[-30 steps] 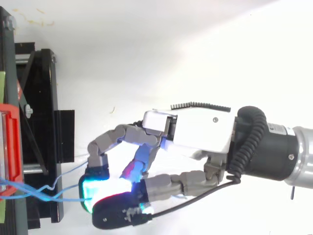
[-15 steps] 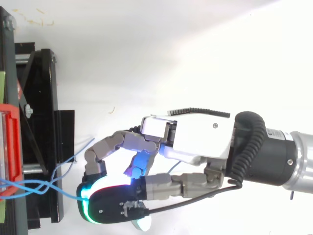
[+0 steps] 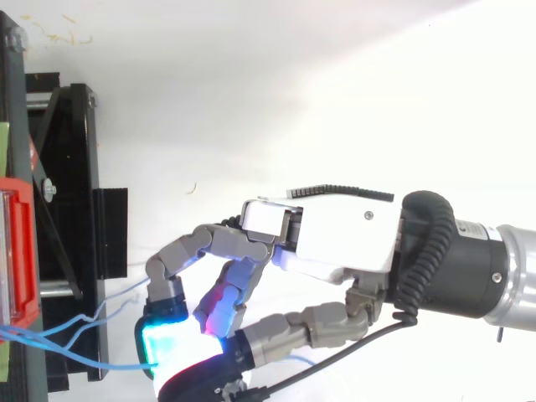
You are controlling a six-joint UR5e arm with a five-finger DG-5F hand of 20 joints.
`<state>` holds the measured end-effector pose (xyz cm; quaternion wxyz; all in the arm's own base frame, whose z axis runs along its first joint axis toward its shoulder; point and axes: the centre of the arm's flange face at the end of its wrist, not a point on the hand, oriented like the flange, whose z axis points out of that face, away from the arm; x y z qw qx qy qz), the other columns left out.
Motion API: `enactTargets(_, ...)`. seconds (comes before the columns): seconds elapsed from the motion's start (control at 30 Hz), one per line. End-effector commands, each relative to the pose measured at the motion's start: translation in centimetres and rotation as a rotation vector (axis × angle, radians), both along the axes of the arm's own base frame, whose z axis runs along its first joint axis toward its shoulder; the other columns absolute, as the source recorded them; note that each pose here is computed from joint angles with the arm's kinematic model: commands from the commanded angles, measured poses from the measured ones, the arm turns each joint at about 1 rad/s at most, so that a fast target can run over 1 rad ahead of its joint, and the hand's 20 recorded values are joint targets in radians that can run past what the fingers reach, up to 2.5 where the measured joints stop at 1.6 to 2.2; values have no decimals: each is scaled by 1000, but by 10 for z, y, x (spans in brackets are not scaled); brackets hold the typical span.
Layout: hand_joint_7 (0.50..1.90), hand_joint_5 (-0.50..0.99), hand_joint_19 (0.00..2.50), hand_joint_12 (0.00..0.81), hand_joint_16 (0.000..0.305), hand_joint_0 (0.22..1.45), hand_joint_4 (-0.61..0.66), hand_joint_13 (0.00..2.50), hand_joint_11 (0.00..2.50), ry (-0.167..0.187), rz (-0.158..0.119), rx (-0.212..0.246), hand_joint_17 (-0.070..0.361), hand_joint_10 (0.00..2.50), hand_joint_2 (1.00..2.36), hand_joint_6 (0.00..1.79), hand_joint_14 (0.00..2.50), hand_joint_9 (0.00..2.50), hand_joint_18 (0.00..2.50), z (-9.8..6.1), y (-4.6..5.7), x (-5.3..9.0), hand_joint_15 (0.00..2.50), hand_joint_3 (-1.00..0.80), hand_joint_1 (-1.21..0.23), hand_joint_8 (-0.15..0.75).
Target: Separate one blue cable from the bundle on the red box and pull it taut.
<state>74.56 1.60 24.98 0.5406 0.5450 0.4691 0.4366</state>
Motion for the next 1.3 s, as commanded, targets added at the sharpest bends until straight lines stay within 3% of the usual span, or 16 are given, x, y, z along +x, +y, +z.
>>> enactTargets(0.0,1253,-83,510,426,44,534,122,1019,1022,0,-1,0,98,19,1009,862,18,1274,872,0,0,0,592,-384,-637,376)
enactTargets(0.37,1370,-76,463,443,48,580,90,1035,1014,0,-1,0,108,18,1017,854,17,1256,919,0,0,0,583,-119,-794,396)
enactTargets(0.77,1332,-81,426,449,51,612,-39,1065,995,-4,-3,15,116,16,1009,903,18,1301,982,2,0,0,579,93,-872,388)
enactTargets(0.8,1329,-77,420,452,52,611,-58,1079,997,18,-4,26,117,15,1006,902,18,1318,991,1,-1,-3,586,99,-869,387)
enactTargets(0.87,1351,-65,423,460,54,602,-96,1105,962,29,-4,28,121,14,1011,893,18,1353,1018,0,-1,-5,591,120,-856,377)
enactTargets(0.93,1360,-61,418,472,55,565,-111,1132,972,47,-7,39,124,15,1139,889,17,1379,1038,-2,-2,-7,586,91,-839,374)
enactTargets(1.13,1370,-56,410,480,56,537,-119,1144,965,67,-20,39,127,15,1259,884,16,1408,1057,12,-4,-14,601,56,-830,379)
enactTargets(1.17,1371,-56,408,483,56,533,-119,1144,964,86,-30,33,127,15,1270,883,17,1409,1059,19,-6,-19,594,58,-828,382)
enactTargets(1.27,1359,-56,408,482,57,530,-120,1146,975,144,-35,17,127,15,1286,884,19,1412,1060,20,-9,-28,593,49,-829,384)
